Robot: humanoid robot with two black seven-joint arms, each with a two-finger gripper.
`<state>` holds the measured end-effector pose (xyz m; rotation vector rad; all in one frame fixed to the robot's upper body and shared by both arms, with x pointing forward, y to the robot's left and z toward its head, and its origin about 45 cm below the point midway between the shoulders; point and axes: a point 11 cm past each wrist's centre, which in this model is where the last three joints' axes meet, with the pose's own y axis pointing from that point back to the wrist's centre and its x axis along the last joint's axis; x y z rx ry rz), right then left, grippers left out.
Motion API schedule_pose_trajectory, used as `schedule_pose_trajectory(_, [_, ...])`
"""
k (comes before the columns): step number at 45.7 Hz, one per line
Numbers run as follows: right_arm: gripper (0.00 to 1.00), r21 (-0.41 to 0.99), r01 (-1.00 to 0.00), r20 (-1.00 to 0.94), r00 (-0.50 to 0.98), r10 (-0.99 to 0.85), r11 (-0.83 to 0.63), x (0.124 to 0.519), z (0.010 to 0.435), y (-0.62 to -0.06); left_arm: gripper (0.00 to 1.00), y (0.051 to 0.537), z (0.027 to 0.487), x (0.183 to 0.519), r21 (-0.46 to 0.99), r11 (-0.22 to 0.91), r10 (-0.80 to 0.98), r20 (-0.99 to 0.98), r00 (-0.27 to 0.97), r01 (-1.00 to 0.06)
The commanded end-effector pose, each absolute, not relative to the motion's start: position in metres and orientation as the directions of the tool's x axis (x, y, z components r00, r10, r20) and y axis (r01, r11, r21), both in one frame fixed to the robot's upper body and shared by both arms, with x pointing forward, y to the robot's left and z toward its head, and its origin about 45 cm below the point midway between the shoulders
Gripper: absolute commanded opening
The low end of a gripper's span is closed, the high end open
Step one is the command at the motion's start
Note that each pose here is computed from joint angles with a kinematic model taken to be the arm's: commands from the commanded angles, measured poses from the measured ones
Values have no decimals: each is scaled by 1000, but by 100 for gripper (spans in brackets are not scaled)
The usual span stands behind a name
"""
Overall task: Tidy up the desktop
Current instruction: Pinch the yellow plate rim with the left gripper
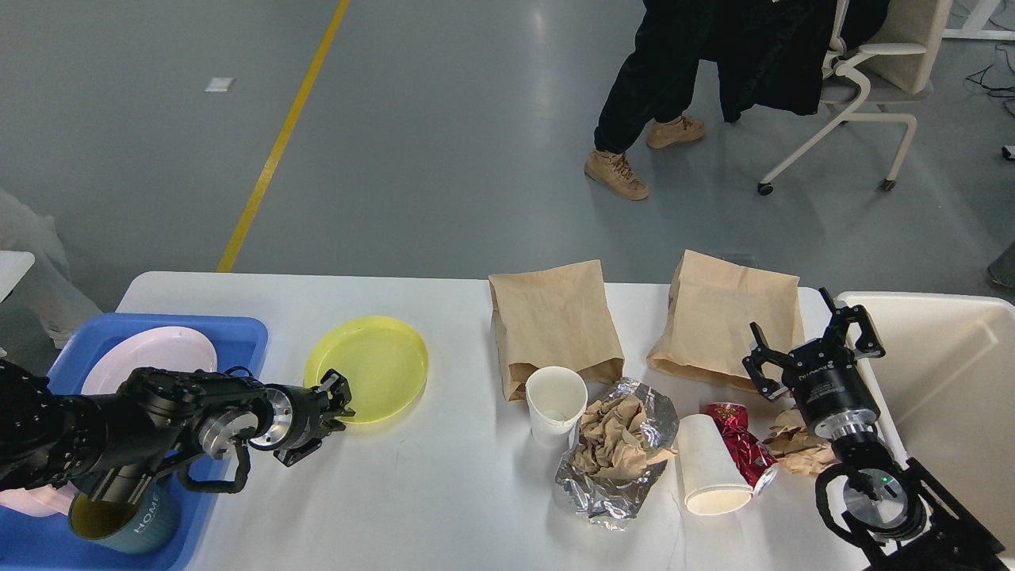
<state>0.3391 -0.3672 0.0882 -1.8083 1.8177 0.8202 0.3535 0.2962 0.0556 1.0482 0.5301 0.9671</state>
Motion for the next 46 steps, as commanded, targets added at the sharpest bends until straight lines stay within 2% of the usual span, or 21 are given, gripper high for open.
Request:
schedule_pose_trajectory(1, [100, 99, -994, -682, -43, -730, -34, 339, 88, -367, 20, 300, 57, 353, 901, 164, 867, 64, 495, -402])
schedule_pose_trajectory(13, [100, 99, -994, -682, -43, -730, -34, 339, 88, -367, 19, 320, 68, 349, 903, 155, 882, 57, 468, -401])
schedule_pose_trajectory(46, [100, 98, -995, -683, -42, -730, -35, 339, 88, -367, 19, 325, 67, 350, 900, 139, 888, 71, 454, -413])
